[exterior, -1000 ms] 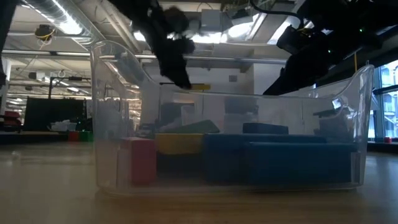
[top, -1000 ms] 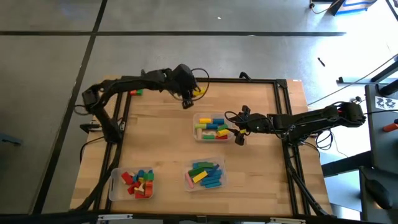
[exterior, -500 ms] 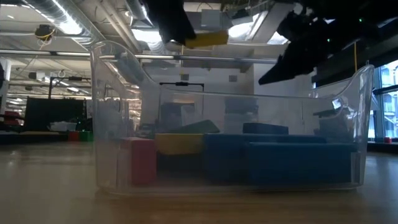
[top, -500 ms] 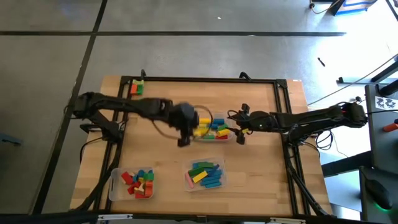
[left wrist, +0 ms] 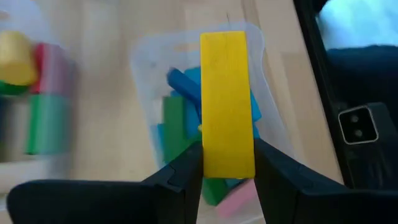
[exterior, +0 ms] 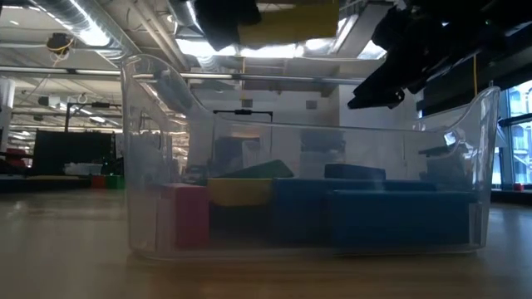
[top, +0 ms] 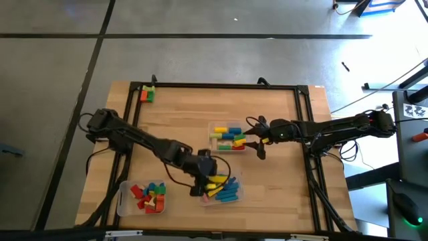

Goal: Sort blocks by size
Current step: Put the yellow rectangular block into the bottom right transparent bin, then put the green arch block into the bottom left transparent bin

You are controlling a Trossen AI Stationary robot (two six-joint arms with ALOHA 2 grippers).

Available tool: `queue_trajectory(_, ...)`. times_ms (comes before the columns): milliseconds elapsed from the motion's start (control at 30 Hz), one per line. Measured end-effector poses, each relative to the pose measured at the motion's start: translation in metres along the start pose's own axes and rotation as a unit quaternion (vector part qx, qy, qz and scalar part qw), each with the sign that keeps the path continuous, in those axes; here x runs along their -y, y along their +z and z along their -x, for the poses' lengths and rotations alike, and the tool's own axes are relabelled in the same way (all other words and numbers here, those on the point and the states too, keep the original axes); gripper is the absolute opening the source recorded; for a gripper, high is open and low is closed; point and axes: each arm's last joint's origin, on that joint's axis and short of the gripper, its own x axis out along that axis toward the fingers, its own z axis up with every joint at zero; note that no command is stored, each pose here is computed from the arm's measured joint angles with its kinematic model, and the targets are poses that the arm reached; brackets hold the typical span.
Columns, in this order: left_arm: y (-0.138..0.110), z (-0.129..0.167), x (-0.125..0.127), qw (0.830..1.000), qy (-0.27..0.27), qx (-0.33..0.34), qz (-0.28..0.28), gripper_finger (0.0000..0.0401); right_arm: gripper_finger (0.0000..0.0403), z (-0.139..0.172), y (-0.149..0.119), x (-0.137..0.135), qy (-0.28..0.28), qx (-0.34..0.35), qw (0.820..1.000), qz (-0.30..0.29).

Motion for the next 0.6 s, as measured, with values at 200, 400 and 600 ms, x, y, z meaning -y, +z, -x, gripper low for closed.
queue_trajectory(200, -0.007, -0.028, 0.015, 1.0, -0.01, -0.009, -0.006, 0.0117, 0.0231, 0.0, -0.001, -0.002, 0.037, -0.007, 0.999, -0.011)
queue_trajectory(400, -0.005, -0.035, 0.009, 1.0, -0.022, -0.007, 0.011, 0.014, 0.0231, 0.0, -0.001, -0.002, 0.037, -0.01, 0.999, -0.011)
queue_trajectory(600, -0.001, -0.029, 0.001, 0.999, -0.035, -0.008, 0.021, 0.0195, 0.0231, 0.0, -0.006, -0.001, 0.032, -0.032, 0.999, -0.01)
